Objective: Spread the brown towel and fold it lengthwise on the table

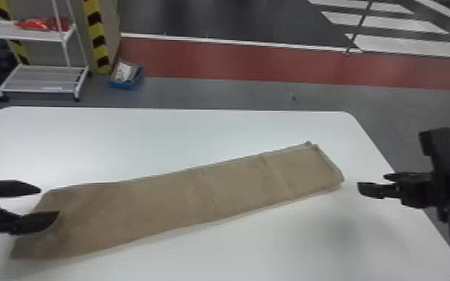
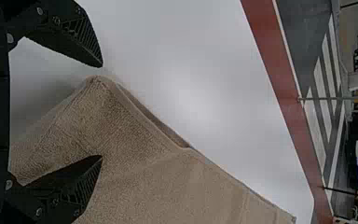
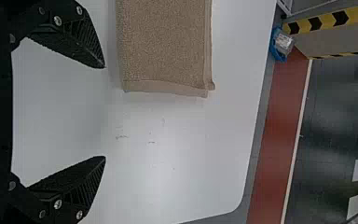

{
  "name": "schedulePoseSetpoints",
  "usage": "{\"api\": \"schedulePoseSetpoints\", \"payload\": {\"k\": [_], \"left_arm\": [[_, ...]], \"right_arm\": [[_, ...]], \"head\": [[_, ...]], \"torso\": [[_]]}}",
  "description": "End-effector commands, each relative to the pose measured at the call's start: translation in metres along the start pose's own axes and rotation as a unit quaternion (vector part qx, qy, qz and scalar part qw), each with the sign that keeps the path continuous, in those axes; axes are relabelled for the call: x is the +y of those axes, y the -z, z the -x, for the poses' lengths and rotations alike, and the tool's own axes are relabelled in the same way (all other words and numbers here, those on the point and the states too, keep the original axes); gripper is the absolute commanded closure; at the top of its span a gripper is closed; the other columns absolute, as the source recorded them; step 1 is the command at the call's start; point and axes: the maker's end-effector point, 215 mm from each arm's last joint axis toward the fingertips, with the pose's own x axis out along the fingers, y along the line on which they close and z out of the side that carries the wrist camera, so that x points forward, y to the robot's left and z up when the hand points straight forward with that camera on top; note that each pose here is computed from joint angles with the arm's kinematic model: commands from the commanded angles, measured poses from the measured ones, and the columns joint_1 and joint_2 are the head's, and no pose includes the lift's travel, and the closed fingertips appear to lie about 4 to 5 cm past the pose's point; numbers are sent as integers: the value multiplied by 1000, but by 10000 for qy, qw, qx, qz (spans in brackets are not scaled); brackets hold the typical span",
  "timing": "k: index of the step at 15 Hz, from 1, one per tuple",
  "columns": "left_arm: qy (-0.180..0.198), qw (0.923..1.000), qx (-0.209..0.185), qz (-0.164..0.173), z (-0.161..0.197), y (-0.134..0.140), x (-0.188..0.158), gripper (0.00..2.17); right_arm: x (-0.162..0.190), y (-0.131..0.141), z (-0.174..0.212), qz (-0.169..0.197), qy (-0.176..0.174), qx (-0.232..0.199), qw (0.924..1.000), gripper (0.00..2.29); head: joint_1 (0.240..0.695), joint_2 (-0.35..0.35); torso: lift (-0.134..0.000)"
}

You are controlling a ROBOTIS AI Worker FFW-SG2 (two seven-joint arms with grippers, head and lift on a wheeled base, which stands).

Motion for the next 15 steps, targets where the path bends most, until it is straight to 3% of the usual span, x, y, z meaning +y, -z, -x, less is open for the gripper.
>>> {"api": "schedulePoseSetpoints", "payload": {"k": [1,2,4,5,6,8,12,15], "left_arm": [[96,9997,79,201,-1,3,1,272],[208,9996,67,204,-1,1,-2,502],[325,9992,67,203,0,1,-6,1416],[345,9992,77,207,0,2,-7,1774],[366,9991,77,187,1,2,-8,2000],[323,9995,-22,47,8,-6,-7,2138],[22,9985,-386,-390,43,-35,-5,2145],[-642,9912,-574,-1002,52,-48,0,2145]], "right_arm": [[2,0,0,9,-8,1,10000,215],[2,1,0,12,-8,2,10000,215],[1,3,1,-4,0,9,10000,215],[1,3,1,0,0,11,10000,215],[0,4,2,-6,4,16,10000,215],[-1,5,2,-17,7,14,10000,215],[-8,10,7,-72,54,10,10000,215],[-8,9,7,-70,58,1,10000,215]], "head": [[695,-173],[695,-174],[695,-176],[695,-178],[695,-180],[695,-181],[695,-179],[695,-181]], "torso": [[-124],[-124],[-124],[-124],[-124],[-124],[-124],[-124]]}}
